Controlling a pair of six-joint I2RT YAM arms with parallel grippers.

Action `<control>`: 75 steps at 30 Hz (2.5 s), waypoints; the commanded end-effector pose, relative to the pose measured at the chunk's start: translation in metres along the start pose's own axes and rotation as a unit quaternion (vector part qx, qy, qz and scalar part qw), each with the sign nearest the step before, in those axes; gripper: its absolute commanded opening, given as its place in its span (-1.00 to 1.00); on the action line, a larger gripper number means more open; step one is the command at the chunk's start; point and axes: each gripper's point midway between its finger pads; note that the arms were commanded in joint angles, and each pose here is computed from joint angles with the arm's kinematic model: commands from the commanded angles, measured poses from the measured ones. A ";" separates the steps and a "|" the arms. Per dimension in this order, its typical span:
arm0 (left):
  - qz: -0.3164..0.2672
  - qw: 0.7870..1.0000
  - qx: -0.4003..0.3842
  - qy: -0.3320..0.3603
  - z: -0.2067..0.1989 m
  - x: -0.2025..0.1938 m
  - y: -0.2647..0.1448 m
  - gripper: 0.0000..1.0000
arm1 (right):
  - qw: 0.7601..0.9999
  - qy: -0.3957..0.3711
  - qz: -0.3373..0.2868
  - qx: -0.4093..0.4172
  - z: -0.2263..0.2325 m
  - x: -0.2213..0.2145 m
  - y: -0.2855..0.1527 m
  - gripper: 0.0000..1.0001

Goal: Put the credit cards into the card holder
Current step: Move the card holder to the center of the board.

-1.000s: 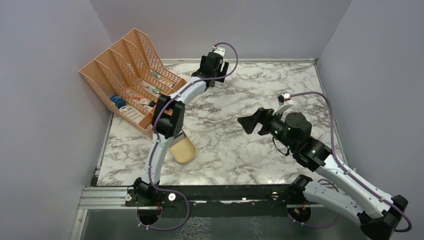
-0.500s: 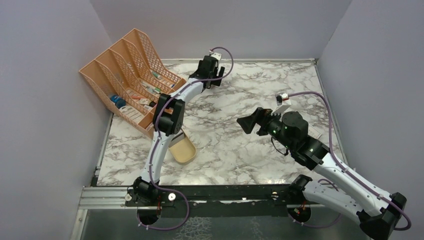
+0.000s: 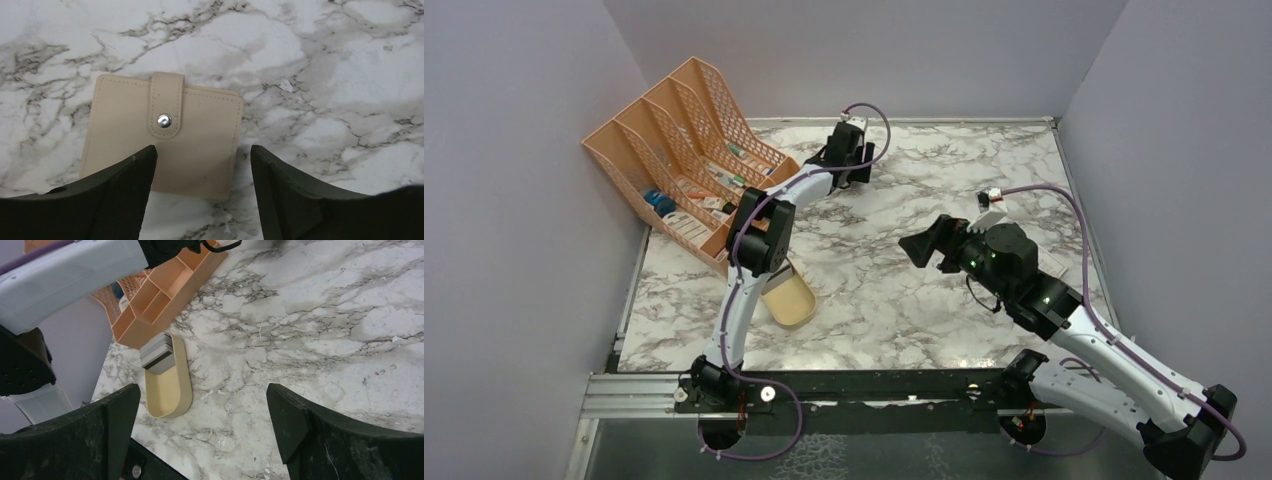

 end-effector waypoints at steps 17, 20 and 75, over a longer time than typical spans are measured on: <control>0.115 0.953 -0.206 -0.192 -0.174 -0.053 -0.141 0.21 | 0.999 0.010 -0.002 -0.039 -0.025 -0.008 -0.016 0.98; 0.097 0.948 -0.237 -0.190 -0.188 -0.033 -0.168 0.18 | 0.999 0.009 -0.005 -0.048 -0.029 -0.008 -0.016 0.98; 0.158 0.944 -0.258 -0.132 -0.154 -0.097 -0.201 -1.00 | 0.991 0.077 0.061 -0.089 -0.054 -0.052 -0.001 0.82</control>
Point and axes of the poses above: each gripper's point midway between its finger pads, its own y axis out along the fingers, its own z axis along the line the jaws close on, x = y × z, and after that the axes turned 13 degrees about y, right-handed
